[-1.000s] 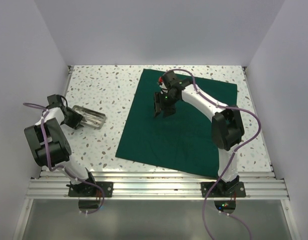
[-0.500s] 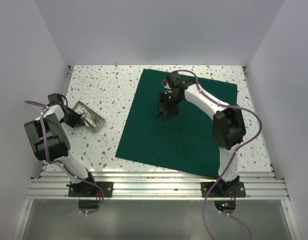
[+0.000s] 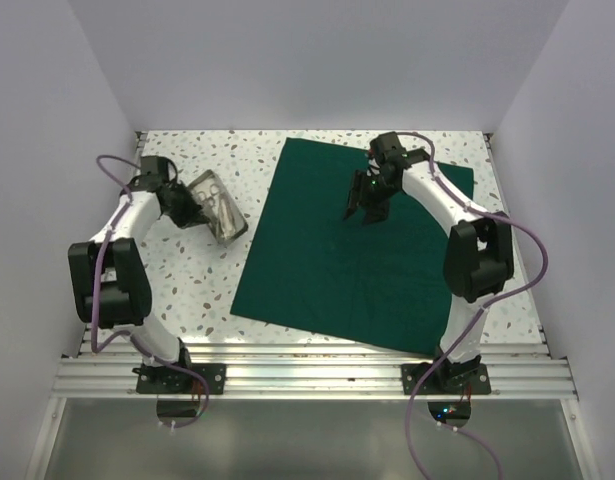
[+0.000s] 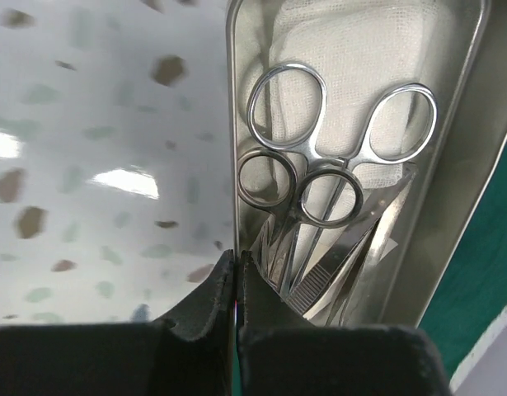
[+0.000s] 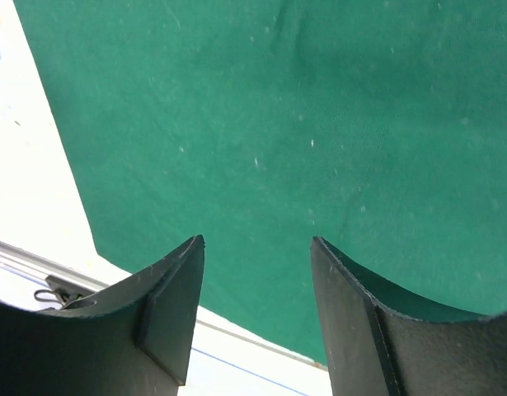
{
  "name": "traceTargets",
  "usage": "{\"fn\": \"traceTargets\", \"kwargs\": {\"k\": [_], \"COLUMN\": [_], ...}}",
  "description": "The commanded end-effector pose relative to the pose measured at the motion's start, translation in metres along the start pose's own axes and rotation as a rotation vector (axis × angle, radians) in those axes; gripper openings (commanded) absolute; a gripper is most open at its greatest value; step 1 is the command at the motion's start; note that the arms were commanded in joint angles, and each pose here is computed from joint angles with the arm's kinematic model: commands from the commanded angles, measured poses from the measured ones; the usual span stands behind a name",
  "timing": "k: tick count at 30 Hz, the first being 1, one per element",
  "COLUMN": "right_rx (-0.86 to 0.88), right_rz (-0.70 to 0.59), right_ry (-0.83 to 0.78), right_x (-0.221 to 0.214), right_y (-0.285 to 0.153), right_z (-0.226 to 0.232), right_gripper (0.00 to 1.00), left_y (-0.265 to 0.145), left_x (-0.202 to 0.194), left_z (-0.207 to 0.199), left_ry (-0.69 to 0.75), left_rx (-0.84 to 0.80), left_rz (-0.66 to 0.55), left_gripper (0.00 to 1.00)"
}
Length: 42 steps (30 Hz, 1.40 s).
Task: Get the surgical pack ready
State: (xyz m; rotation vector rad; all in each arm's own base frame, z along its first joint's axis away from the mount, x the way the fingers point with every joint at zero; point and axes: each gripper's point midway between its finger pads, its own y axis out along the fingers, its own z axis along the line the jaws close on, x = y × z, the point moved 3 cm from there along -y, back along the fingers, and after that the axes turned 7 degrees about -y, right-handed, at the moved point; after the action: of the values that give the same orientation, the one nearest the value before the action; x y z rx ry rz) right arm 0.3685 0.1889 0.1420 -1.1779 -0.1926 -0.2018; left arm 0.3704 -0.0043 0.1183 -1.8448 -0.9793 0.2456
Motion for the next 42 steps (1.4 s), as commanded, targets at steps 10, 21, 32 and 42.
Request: {"fn": "traceTargets", "kwargs": {"k": [10,21,32,42], "right_rx": [-0.289,-0.223,-0.233,-0.2], "right_rz": [0.011,0.054,0.093,0.085], "right_ry": [0.031,0.008,-0.007,0.025], "right_x": [-0.027,-0.031,-0.042,-0.045], "right_y": [-0.051,-0.051,-0.045,-0.039], "right_z": [-0.048,-0.049,-0.062,-0.068], "right_gripper": [0.96,0.99,0.99,0.99], "left_y": [0.039,0.077,0.099,0.097], "left_x": [-0.113,-0.199,-0.26,-0.274], "left_z": [-0.111,-0.187,-0.209,-0.212], "left_ry": [0.116,0.148,0.146,0.155], "left_rx": [-0.048,-0.017,0.028,0.024], "left_rz": [0.245,0.336,0.411,0.427], "left_gripper": [0.0,0.0,0.0,0.0]}}
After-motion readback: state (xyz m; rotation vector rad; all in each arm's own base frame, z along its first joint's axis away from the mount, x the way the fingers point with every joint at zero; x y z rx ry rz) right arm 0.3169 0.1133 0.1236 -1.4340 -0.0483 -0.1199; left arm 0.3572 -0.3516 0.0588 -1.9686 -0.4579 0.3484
